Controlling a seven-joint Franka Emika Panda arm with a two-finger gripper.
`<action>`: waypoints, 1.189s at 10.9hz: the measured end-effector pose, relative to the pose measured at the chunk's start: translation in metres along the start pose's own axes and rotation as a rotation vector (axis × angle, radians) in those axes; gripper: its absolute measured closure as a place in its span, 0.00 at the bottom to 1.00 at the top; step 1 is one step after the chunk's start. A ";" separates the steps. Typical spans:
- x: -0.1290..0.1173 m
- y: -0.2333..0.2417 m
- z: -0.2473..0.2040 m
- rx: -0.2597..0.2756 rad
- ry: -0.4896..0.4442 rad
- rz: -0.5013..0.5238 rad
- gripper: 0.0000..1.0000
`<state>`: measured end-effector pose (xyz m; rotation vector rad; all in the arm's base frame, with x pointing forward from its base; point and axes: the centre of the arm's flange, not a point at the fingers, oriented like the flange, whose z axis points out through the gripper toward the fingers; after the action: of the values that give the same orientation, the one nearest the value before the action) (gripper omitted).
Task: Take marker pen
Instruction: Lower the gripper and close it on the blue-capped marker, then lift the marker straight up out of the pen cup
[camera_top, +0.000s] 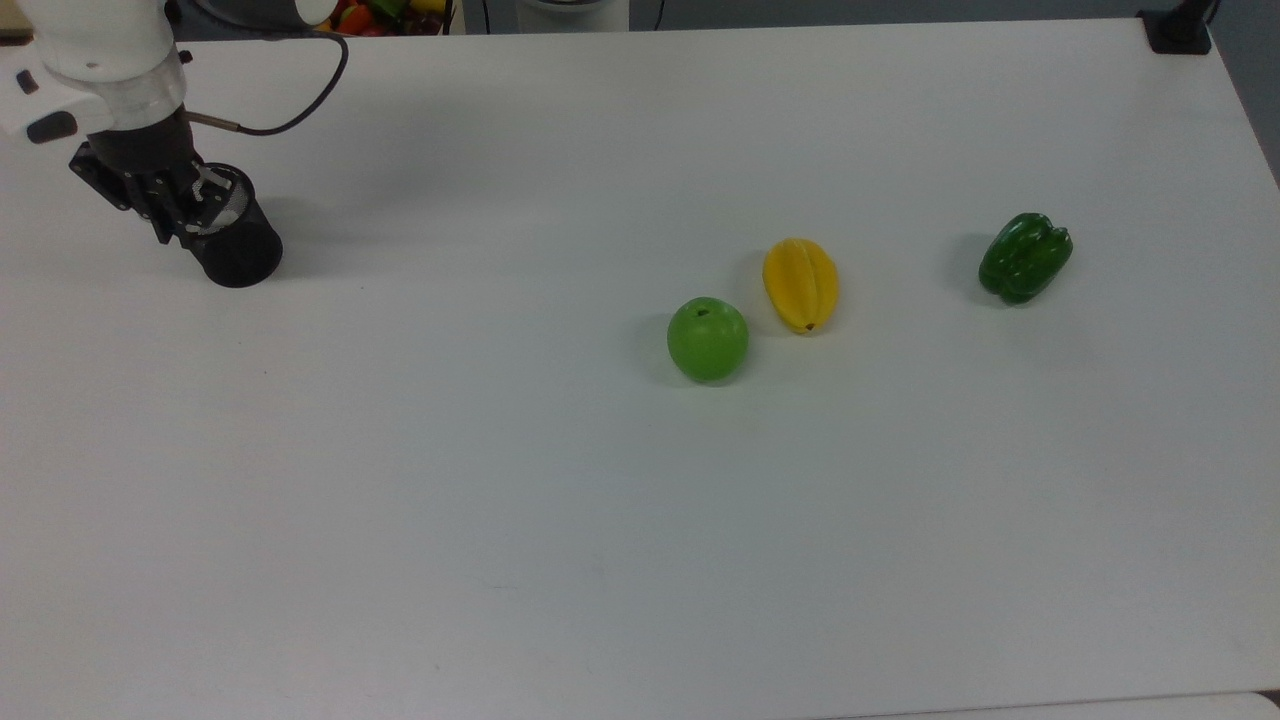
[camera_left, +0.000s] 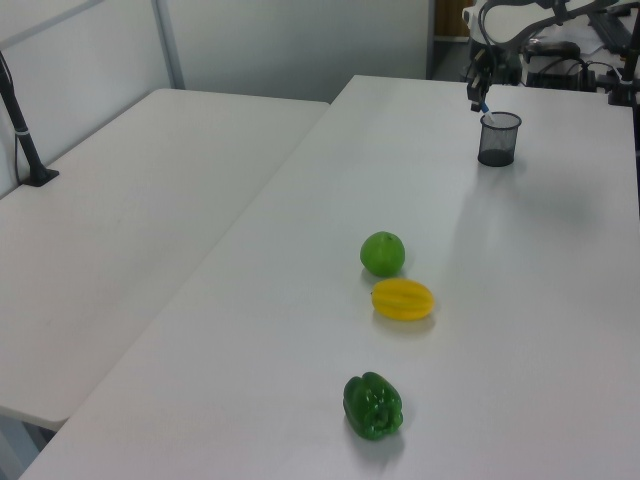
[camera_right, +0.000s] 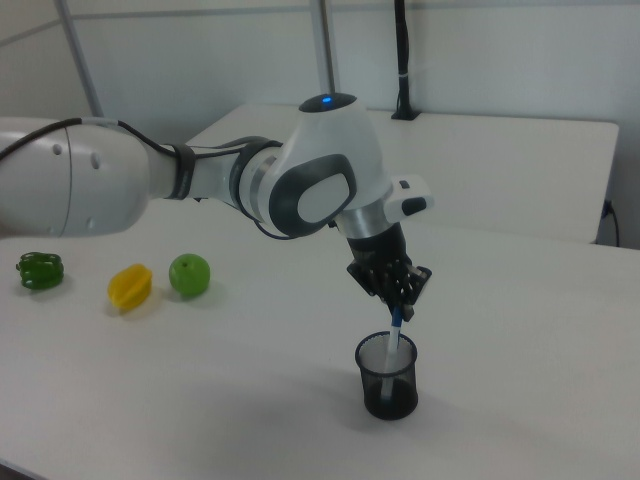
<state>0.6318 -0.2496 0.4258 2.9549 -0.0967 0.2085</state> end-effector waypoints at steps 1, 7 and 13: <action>0.000 0.001 -0.011 -0.001 0.015 0.002 0.83; -0.004 0.001 -0.105 0.074 0.097 0.037 0.83; -0.013 -0.083 -0.199 0.200 0.059 -0.106 0.83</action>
<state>0.5987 -0.1314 0.6036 3.1372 0.0942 0.3071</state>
